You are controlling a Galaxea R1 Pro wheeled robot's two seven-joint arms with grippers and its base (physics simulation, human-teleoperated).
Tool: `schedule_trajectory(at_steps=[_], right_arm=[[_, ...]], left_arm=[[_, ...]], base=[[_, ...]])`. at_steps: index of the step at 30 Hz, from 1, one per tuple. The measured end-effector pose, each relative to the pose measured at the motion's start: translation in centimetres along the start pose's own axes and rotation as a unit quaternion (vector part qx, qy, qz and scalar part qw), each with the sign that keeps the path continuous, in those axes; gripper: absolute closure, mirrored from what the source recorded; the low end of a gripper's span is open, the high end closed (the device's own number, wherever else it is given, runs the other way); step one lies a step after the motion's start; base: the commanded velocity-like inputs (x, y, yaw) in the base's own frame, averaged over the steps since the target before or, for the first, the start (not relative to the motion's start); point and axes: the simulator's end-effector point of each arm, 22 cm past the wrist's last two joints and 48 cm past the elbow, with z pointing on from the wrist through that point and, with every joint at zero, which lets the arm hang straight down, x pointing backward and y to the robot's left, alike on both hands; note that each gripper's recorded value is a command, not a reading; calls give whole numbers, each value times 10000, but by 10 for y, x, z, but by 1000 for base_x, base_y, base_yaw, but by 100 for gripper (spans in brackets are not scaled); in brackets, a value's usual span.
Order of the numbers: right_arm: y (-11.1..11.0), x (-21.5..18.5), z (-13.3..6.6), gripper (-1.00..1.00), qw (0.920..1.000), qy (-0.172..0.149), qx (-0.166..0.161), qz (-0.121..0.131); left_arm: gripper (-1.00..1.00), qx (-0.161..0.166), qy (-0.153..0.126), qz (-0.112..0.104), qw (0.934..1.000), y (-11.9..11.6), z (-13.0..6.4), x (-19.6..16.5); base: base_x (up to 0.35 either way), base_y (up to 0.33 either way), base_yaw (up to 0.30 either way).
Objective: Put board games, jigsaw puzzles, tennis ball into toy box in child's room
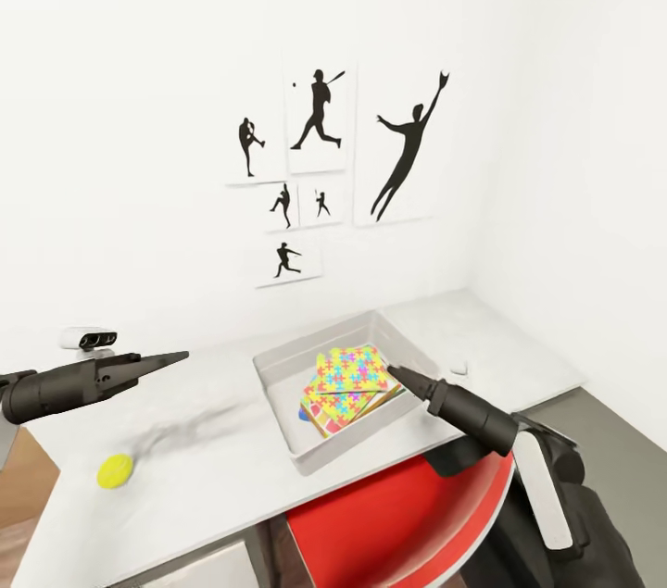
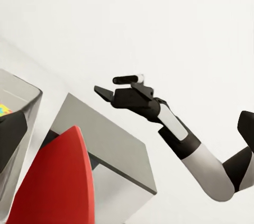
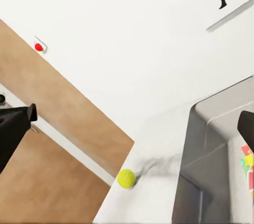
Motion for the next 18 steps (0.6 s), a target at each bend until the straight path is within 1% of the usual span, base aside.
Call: schedule_trajectory(at_steps=[10, 14, 18], right_arm=[[4, 0, 0, -100, 10000, 4, 13, -90], [7, -1, 2, -100, 9999, -19, -12, -113], [10, -3, 2, -100, 9999, -30, -23, -135]], left_arm=[[-100, 15, -20, 89, 10000, -7, -1, -4], [-100, 23, -28, 119, 9999, -10, -1, -5], [-100, 30, -34, 145, 9999, -13, -2, -6]], base=[[-7, 2, 122], [-104, 6, 124], [-178, 79, 108]])
